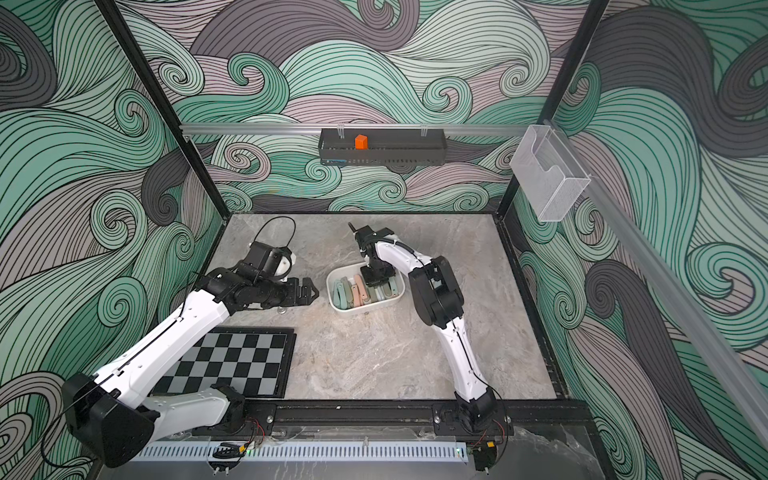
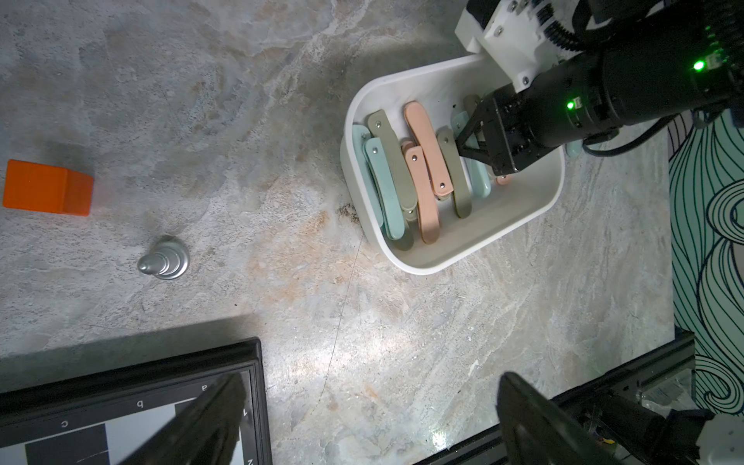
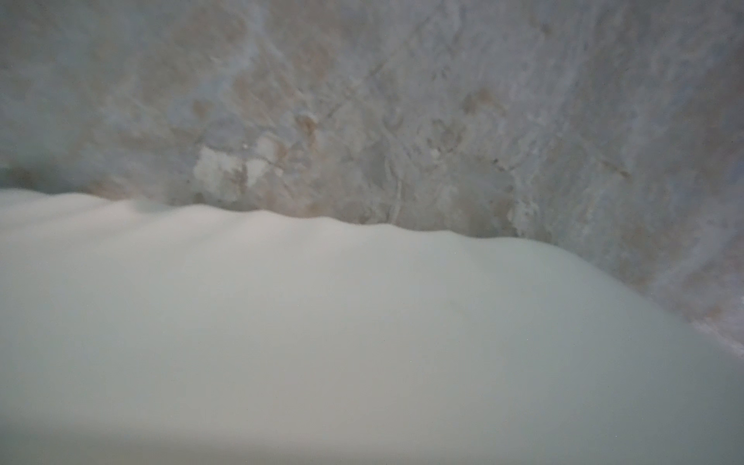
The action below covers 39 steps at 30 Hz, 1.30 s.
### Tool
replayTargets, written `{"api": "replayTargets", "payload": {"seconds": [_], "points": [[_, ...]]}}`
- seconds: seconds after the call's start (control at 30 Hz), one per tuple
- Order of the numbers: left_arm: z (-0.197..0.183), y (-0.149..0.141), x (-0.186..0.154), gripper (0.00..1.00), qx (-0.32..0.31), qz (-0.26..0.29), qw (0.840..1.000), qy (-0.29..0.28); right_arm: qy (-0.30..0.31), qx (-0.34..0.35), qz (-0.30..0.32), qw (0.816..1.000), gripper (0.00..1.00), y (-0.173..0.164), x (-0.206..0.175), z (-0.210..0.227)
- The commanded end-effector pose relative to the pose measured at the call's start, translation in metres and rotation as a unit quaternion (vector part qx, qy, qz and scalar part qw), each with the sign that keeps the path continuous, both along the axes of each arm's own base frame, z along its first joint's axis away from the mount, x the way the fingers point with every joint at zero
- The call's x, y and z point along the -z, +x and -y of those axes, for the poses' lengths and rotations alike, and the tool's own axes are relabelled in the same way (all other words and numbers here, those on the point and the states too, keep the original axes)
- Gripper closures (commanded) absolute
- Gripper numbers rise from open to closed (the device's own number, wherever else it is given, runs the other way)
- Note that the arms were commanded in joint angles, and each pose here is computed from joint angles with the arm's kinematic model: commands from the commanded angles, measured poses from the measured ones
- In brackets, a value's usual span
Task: Take the fruit knife out of the storage box
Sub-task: Pick up the fruit knife from the storage box, then place the fruit knife at the center of the board.
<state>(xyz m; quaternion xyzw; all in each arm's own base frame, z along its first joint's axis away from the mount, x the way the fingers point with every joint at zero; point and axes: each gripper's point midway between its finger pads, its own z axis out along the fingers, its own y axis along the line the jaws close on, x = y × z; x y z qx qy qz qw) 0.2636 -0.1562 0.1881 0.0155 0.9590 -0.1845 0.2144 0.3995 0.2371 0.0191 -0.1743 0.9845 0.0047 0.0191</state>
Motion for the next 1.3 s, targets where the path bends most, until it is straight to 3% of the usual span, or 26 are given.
{"api": "replayTargets", "payload": {"seconds": [0.0, 0.33, 0.57, 0.9, 1.27], "points": [[0.005, 0.007, -0.007, 0.01, 0.011, 0.011, 1.000, -0.008, 0.034, 0.003, 0.024, 0.999, 0.92, 0.009, -0.035, -0.006], [0.028, 0.031, -0.021, 0.01, 0.021, 0.014, 0.999, -0.037, 0.076, 0.048, 0.054, 0.994, 0.94, 0.022, -0.081, 0.015], [0.057, 0.052, -0.025, 0.01, 0.029, -0.001, 0.998, -0.062, 0.082, 0.094, 0.077, 0.989, 0.94, 0.043, -0.100, 0.055], [0.092, 0.058, -0.022, 0.01, 0.062, -0.016, 0.995, -0.072, 0.063, 0.153, 0.044, 0.985, 0.93, 0.060, -0.062, 0.106], [0.096, 0.057, -0.008, 0.01, 0.072, -0.033, 0.995, -0.062, 0.073, 0.160, 0.003, 0.984, 0.90, 0.064, -0.024, 0.102]]}}
